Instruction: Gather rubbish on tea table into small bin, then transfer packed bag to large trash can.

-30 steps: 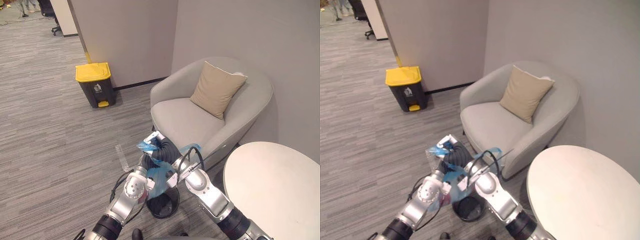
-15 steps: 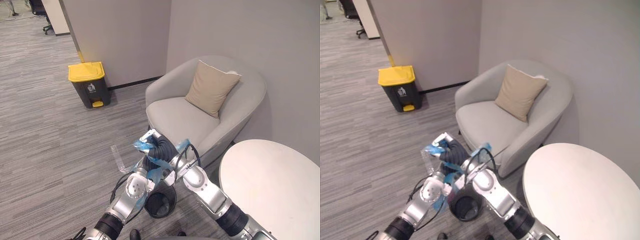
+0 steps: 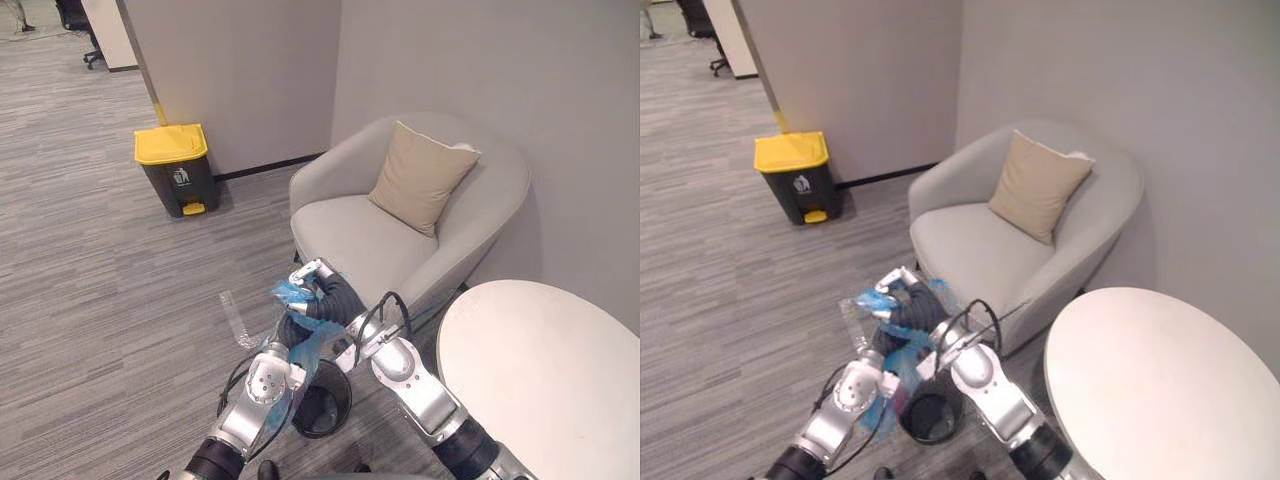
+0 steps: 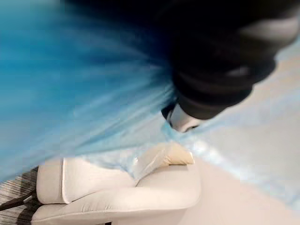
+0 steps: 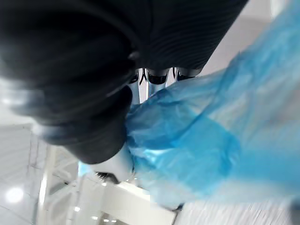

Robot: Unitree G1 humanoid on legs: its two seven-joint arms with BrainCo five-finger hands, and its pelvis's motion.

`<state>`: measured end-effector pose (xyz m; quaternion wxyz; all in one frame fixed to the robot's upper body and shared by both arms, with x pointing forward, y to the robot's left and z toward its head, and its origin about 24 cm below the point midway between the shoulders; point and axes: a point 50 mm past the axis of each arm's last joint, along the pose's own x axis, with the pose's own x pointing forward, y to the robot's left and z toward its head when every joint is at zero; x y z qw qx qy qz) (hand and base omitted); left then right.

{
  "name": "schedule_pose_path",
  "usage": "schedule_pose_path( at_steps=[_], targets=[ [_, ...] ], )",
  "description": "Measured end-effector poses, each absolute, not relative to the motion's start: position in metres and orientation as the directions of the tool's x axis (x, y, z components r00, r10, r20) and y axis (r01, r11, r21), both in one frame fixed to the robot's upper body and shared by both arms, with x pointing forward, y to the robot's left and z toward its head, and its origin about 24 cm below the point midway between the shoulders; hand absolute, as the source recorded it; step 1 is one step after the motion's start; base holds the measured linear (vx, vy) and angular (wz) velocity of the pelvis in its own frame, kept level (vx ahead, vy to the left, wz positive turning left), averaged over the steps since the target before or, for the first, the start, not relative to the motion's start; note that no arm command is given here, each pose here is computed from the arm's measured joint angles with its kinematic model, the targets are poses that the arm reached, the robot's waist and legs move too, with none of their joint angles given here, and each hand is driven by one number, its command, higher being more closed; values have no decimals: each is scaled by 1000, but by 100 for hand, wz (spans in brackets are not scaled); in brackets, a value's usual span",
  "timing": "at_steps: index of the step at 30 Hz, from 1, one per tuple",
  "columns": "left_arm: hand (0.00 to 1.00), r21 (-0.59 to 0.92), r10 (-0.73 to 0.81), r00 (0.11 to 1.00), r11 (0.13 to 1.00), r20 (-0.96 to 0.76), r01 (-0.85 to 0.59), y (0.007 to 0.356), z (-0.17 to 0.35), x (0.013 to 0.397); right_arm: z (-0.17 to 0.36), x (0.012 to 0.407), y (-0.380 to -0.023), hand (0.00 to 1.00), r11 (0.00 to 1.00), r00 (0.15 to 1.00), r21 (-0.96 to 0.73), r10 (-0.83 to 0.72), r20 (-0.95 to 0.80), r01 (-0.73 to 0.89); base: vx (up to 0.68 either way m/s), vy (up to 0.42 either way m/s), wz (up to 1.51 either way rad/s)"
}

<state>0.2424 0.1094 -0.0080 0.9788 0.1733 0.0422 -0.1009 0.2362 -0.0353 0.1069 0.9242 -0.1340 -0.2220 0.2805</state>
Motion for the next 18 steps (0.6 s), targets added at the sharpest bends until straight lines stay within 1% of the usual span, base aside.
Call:
schedule_pose_path(
  at_steps=[1,2,3,4,6,10,11,12,14,15,17,18],
  targets=[
    [100,318,-162,982,930,-99,185,113,-4,242,108,239,-41,0,820,760,-407,547,350,-403,0,0,5],
    [100,310,-154,984,934,-94,176,114,-3,242,108,240,-43,0,823,767,-420,536,352,-382,3,2,7],
    [100,288,-131,988,946,-83,149,118,0,242,108,243,-52,0,827,786,-468,501,362,-311,3,2,7],
    [100,282,-122,989,949,-80,140,119,1,241,108,244,-55,0,829,792,-476,490,365,-294,16,10,7],
    [100,257,-87,994,961,-71,102,126,3,237,103,244,-70,0,831,826,-517,431,364,-205,17,7,1],
    [100,232,-35,995,971,-97,56,137,-3,228,88,240,-89,0,835,879,-532,353,319,-142,10,0,0],
    [100,223,4,993,975,-116,22,143,-7,223,79,235,-101,0,846,910,-521,299,288,-113,0,0,0],
    [100,222,8,993,975,-119,18,144,-8,222,77,235,-103,0,847,914,-520,291,283,-109,0,0,0],
    [100,198,55,986,980,-159,-23,153,-16,213,60,227,-122,0,864,958,-499,193,213,-63,20,-5,1],
    [100,191,64,983,981,-170,-31,155,-18,211,53,225,-126,0,866,968,-497,169,187,-56,41,-7,4],
    [100,161,106,967,984,-232,-70,162,-31,203,19,219,-145,0,874,998,-485,57,29,-36,34,0,11],
    [100,155,118,960,985,-252,-81,164,-35,201,10,216,-150,0,880,1000,-474,28,-12,-30,33,-1,18]
  ],
)
